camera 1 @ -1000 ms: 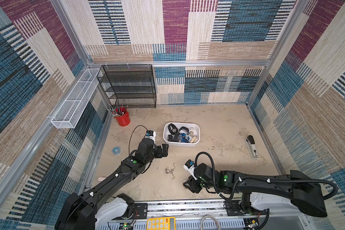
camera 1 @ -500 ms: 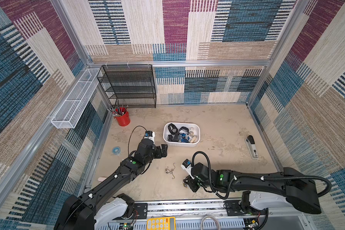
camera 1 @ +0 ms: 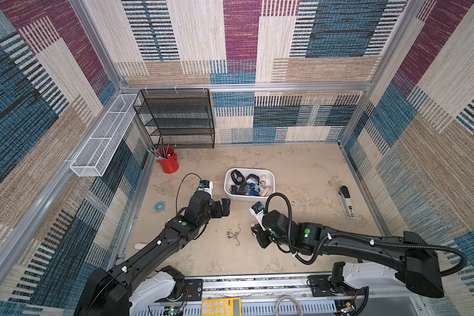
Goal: Put the watch into the storage box
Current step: Pick up the watch at the center of the board, then place the watch in the storage box.
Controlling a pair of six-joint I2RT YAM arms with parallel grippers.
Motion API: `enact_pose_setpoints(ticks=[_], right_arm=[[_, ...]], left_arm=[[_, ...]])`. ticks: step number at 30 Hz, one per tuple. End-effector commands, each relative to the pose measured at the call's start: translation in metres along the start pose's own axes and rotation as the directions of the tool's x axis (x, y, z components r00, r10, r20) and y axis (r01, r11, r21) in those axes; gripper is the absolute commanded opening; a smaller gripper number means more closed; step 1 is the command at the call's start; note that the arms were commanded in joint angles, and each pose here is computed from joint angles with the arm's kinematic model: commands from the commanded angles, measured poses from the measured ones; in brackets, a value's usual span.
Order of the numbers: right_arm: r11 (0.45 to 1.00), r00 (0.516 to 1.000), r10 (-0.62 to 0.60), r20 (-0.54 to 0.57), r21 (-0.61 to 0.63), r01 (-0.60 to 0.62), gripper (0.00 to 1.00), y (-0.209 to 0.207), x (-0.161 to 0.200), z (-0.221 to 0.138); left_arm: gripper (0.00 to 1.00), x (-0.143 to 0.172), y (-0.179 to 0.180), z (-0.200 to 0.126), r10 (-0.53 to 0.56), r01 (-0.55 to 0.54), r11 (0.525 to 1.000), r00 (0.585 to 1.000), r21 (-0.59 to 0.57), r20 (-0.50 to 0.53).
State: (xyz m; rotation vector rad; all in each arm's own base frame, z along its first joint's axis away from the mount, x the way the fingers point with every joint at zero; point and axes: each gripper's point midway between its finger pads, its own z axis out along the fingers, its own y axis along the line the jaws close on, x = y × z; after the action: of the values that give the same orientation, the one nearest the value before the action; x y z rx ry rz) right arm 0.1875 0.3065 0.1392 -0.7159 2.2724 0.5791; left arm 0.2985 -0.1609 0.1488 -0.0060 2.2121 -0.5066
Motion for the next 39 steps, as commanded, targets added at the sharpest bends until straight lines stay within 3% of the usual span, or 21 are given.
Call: enact_pose_setpoints(ticks=[1,9,17,26,39], right_arm=[[0.999,0.999,0.012,0.053,0.041,-0.014,0.12,-0.013,-0.023,-0.004],[0.989,0.977,0.059,0.204,0.118,-0.084,0.14,-0.063,-0.095,-0.01],[0.968,0.965,0.112,0.237,0.193,-0.16,0.15,-0.116,-0.134,0.012],[0.934,0.961,0.146,0.236,0.288,-0.212,0.15,-0.17,-0.143,0.04],[0.9,0.959,0.169,0.228,0.36,-0.245,0.15,-0.216,-0.135,0.073]], left_arm=[[0.99,0.002,0.001,-0.003,-0.008,0.008,1.0,1.0,0.003,-0.004],[0.99,0.008,0.006,-0.009,-0.01,0.01,1.0,1.0,-0.01,-0.009],[0.99,0.018,0.012,-0.018,-0.021,0.021,1.0,0.999,-0.014,-0.025],[0.99,0.032,0.018,-0.022,-0.041,0.04,0.999,0.998,-0.02,-0.052],[0.99,0.038,0.019,-0.027,-0.041,0.04,0.999,0.997,-0.018,-0.071]])
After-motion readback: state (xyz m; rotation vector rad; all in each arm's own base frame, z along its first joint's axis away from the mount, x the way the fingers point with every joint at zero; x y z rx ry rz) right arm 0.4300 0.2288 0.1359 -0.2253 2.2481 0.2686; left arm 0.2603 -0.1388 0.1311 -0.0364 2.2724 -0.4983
